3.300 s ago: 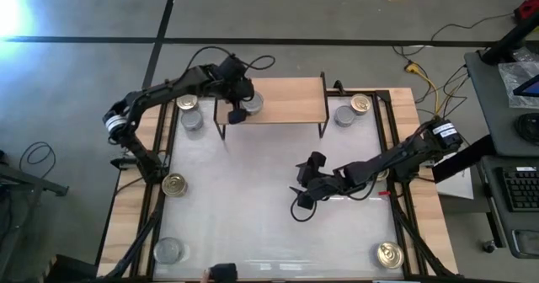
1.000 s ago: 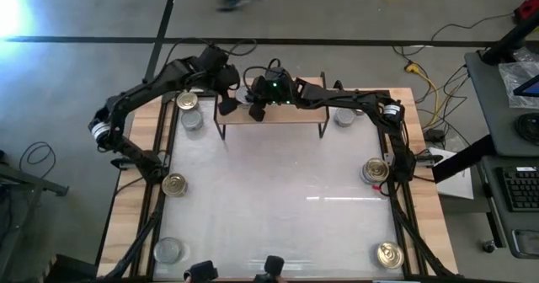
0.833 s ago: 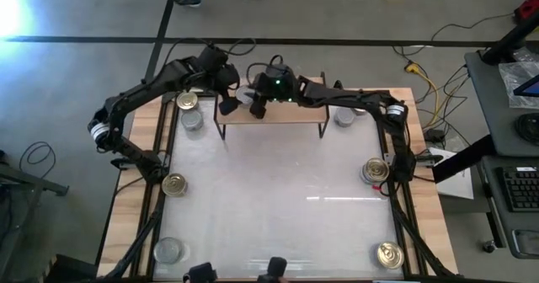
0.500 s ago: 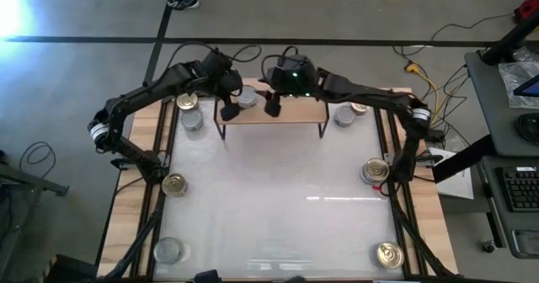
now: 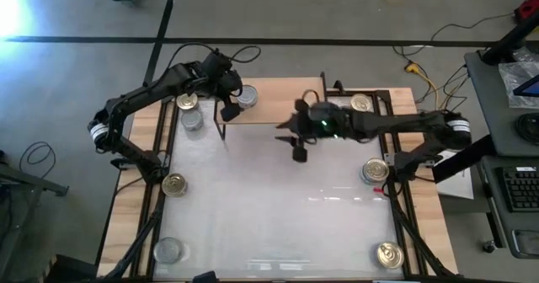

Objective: Stack canned seafood by type on shelf
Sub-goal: Put the green tuna can on the shelf

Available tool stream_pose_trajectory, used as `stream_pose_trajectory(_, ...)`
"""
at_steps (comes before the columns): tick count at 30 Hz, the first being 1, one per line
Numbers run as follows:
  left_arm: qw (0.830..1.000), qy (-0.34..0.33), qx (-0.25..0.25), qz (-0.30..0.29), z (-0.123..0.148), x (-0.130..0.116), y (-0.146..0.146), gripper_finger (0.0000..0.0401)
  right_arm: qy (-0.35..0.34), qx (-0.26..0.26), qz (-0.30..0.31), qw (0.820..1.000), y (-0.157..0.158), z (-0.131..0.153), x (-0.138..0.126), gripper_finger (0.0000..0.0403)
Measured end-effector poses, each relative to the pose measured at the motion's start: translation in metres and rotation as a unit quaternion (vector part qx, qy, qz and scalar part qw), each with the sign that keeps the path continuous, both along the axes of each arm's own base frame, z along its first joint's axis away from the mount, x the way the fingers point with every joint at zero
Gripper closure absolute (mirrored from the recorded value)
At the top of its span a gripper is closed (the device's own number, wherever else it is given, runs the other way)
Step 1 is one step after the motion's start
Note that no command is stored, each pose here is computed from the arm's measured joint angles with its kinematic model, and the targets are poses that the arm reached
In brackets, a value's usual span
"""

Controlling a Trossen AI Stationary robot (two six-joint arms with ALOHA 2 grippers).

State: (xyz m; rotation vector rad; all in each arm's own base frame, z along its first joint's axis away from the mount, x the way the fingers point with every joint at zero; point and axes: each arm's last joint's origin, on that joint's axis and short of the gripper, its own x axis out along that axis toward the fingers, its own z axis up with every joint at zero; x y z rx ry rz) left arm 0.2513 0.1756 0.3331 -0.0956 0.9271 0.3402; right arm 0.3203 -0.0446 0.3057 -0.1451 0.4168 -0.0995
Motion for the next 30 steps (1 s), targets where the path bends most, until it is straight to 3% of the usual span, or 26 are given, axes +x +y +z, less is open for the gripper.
stream_pose_trajectory(6, 1.0, 0.006, 0.004, 0.015, 0.0, -0.001, 0.001, 0.0001, -0.037, -0.004, -0.009, 0.999, 0.008, -0.014, -0.034, 0.0289)
stream_pose_trajectory(14, 1.0, 0.008, -0.002, 0.025, 0.0, -0.001, 0.0, 0.0014, -0.067, -0.001, -0.01, 0.998, 0.01, -0.028, -0.053, 0.032)
stream_pose_trajectory(20, 1.0, 0.006, 0.001, 0.027, 0.0, -0.001, 0.002, 0.0074, -0.066, -0.004, -0.009, 0.998, 0.01, -0.029, -0.051, 0.0338)
stream_pose_trajectory(30, 0.999, 0.01, 0.037, -0.004, -0.005, 0.003, 0.015, 0.0205, -0.088, -0.018, -0.007, 0.996, 0.009, -0.028, -0.046, 0.0351)
